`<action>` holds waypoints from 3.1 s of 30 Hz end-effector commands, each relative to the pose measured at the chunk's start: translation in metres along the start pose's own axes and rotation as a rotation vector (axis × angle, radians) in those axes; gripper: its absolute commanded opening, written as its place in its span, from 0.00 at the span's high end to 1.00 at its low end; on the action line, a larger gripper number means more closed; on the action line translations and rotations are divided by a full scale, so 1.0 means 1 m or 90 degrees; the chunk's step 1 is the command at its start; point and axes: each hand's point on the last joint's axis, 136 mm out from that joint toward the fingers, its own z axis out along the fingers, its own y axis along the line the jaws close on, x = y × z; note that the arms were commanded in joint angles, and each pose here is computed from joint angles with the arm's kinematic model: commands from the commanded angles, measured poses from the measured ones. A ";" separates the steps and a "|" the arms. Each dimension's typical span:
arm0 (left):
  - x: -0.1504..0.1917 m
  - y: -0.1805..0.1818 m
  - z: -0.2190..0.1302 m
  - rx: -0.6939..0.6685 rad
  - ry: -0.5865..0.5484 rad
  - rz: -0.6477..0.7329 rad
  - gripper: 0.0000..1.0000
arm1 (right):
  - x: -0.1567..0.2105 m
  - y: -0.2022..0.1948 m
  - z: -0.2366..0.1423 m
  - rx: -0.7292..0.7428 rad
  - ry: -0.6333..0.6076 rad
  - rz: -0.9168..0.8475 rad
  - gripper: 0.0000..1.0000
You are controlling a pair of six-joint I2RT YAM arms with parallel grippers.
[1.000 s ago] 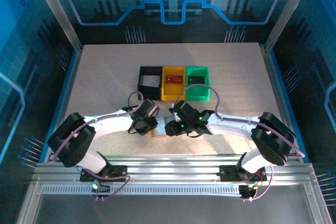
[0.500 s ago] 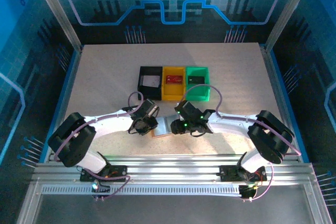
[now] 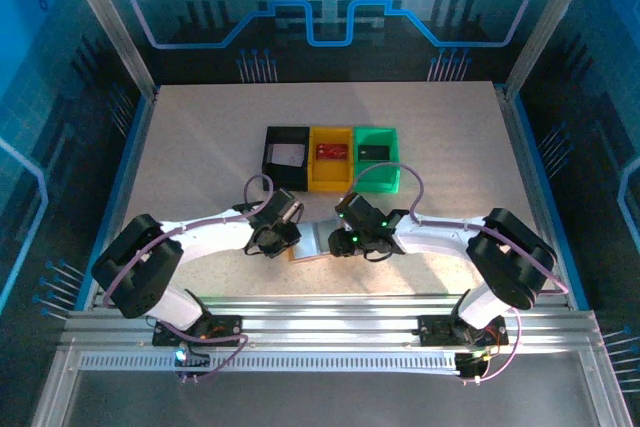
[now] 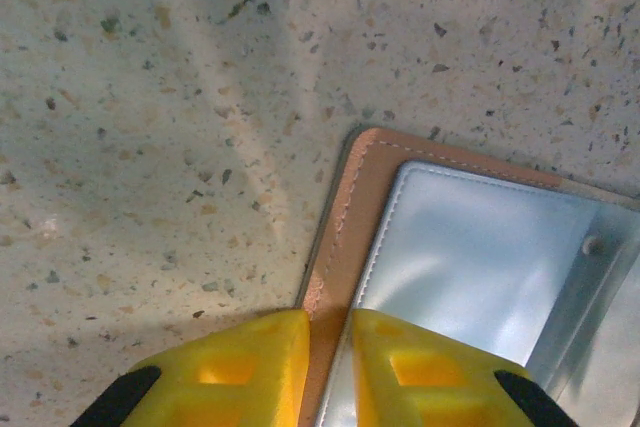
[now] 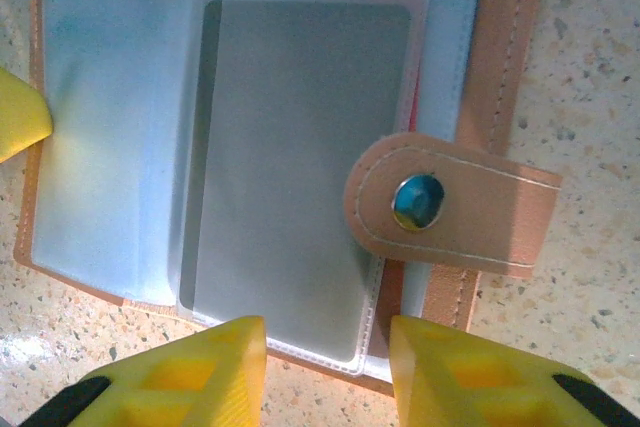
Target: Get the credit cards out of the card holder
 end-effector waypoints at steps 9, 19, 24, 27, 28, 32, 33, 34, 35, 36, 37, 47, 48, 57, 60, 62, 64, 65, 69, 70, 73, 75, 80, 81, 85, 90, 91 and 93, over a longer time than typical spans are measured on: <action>0.028 0.040 0.025 -0.088 0.066 0.014 0.80 | -0.002 -0.006 -0.001 0.014 -0.001 0.011 0.65; 0.029 0.040 0.026 -0.085 0.071 0.013 0.80 | 0.001 -0.002 0.004 0.006 0.006 0.009 0.71; 0.030 0.040 0.027 -0.085 0.073 0.014 0.80 | -0.004 0.001 -0.004 0.023 -0.016 -0.013 0.72; 0.030 0.040 0.028 -0.084 0.074 0.014 0.81 | -0.002 -0.002 -0.001 0.031 -0.004 -0.012 0.72; 0.030 0.040 0.028 -0.083 0.075 0.014 0.81 | 0.000 -0.003 0.001 0.035 0.002 -0.012 0.72; 0.031 0.040 0.029 -0.084 0.076 0.014 0.80 | 0.002 0.000 0.007 0.018 0.009 -0.002 0.72; 0.031 0.040 0.029 -0.084 0.077 0.013 0.80 | 0.002 0.002 0.007 0.012 0.009 -0.001 0.72; 0.032 0.041 0.029 -0.085 0.077 0.014 0.81 | 0.001 0.004 0.007 0.006 0.009 0.000 0.72; 0.032 0.040 0.030 -0.084 0.078 0.014 0.80 | 0.001 0.006 0.007 -0.001 0.007 0.000 0.72; 0.033 0.040 0.030 -0.084 0.079 0.015 0.80 | 0.001 0.007 0.006 -0.006 0.007 -0.001 0.73; 0.033 0.040 0.030 -0.084 0.079 0.015 0.81 | 0.000 0.008 0.006 -0.007 0.007 -0.001 0.74; 0.036 0.041 0.033 -0.083 0.084 0.016 0.80 | -0.003 0.011 0.001 -0.015 -0.001 -0.006 0.82; 0.036 0.041 0.033 -0.083 0.085 0.016 0.80 | -0.004 0.011 0.000 -0.013 -0.002 -0.008 0.83; 0.037 0.041 0.033 -0.083 0.087 0.018 0.80 | -0.010 0.013 -0.008 -0.011 -0.016 -0.015 0.88; 0.037 0.040 0.032 -0.082 0.087 0.019 0.80 | -0.012 0.016 -0.010 -0.016 -0.018 -0.021 0.90; 0.037 0.039 0.032 -0.081 0.087 0.019 0.81 | -0.012 0.018 -0.011 -0.020 -0.017 -0.023 0.91; 0.037 0.039 0.032 -0.082 0.087 0.020 0.81 | -0.013 0.020 -0.012 -0.022 -0.017 -0.024 0.92; 0.037 0.039 0.031 -0.083 0.088 0.021 0.80 | -0.013 0.021 -0.012 -0.024 -0.018 -0.026 0.92; 0.037 0.039 0.031 -0.081 0.088 0.022 0.80 | -0.015 0.026 -0.014 -0.030 -0.017 -0.030 0.93; 0.037 0.039 0.031 -0.082 0.088 0.021 0.81 | -0.014 0.027 -0.014 -0.032 -0.017 -0.033 0.93; 0.037 0.038 0.031 -0.081 0.088 0.022 0.80 | -0.017 0.032 -0.018 -0.040 -0.021 -0.036 0.93; 0.037 0.038 0.031 -0.081 0.088 0.023 0.81 | -0.018 0.035 -0.020 -0.046 -0.024 -0.040 0.91; 0.037 0.038 0.031 -0.082 0.089 0.025 0.81 | -0.020 0.042 -0.023 -0.056 -0.025 -0.047 0.88; 0.036 0.038 0.030 -0.082 0.089 0.024 0.80 | -0.020 0.043 -0.023 -0.059 -0.024 -0.048 0.88; 0.036 0.037 0.030 -0.083 0.088 0.027 0.80 | -0.020 0.047 -0.024 -0.064 -0.025 -0.051 0.87; 0.036 0.038 0.030 -0.083 0.088 0.027 0.80 | -0.020 0.049 -0.024 -0.067 -0.024 -0.052 0.87; 0.036 0.038 0.030 -0.083 0.088 0.028 0.80 | -0.020 0.049 -0.024 -0.067 -0.023 -0.051 0.87; 0.036 0.037 0.030 -0.080 0.089 0.027 0.80 | -0.020 0.049 -0.024 -0.068 -0.023 -0.051 0.86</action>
